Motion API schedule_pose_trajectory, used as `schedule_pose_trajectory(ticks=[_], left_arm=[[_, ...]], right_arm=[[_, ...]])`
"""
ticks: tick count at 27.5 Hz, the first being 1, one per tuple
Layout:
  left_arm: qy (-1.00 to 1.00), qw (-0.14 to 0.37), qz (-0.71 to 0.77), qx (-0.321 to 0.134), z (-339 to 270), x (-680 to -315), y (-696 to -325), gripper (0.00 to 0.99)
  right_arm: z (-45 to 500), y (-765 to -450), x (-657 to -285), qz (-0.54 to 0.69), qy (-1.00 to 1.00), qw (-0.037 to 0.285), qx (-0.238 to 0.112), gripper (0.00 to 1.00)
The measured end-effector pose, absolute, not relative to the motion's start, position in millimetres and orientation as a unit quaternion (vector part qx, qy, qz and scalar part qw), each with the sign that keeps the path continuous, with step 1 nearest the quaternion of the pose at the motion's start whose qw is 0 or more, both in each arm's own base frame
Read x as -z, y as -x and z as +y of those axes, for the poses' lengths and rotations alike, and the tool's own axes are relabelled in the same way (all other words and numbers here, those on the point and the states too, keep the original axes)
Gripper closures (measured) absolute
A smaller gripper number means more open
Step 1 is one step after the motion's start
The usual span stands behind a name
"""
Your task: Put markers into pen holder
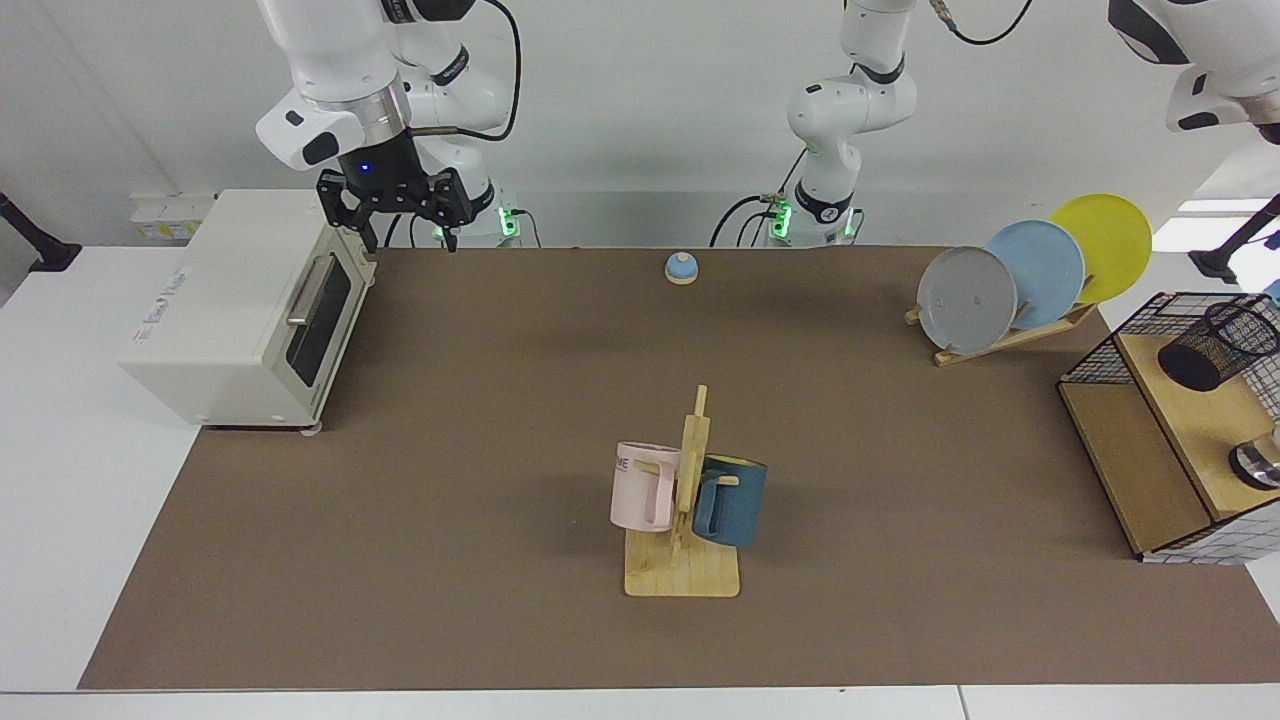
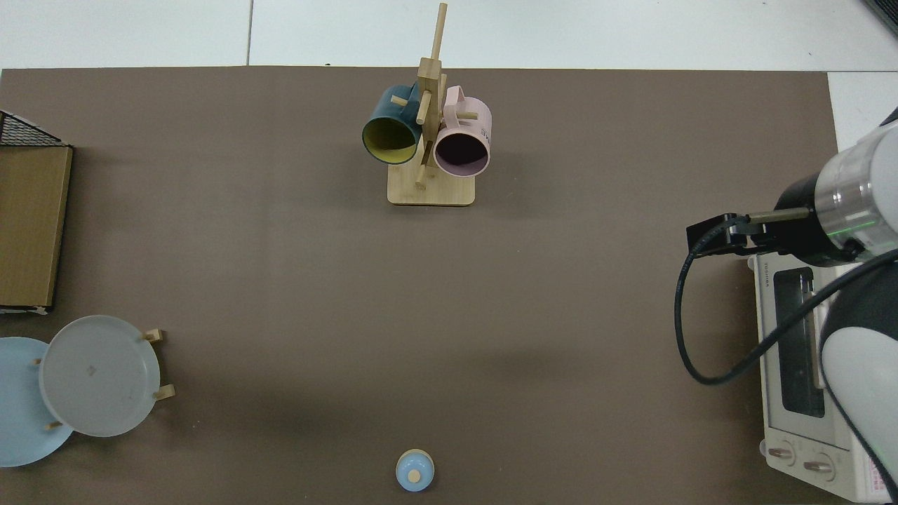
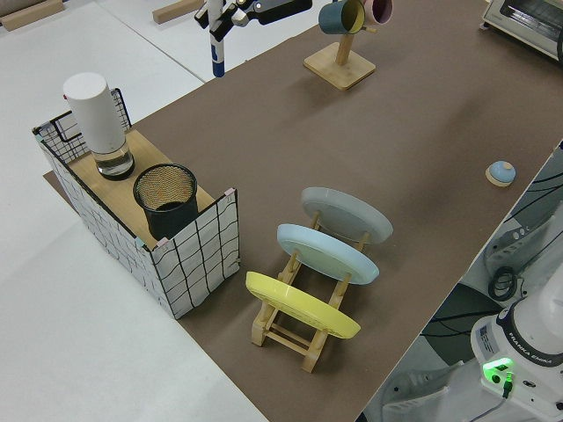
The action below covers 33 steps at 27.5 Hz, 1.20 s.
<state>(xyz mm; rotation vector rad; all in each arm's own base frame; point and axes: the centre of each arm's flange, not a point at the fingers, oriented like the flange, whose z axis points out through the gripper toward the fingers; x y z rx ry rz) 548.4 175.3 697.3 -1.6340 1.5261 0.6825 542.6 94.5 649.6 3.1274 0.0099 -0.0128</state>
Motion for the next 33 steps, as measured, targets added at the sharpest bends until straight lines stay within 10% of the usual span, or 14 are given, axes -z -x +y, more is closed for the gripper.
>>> schedule_pose_trajectory(ticks=[33], left_arm=[[0.601,0.377,0.626,-0.325,245,-628,-603,0.811]], right_arm=[[94,-543,-650,0.003,-1.0,0.007,0.004,0.0]])
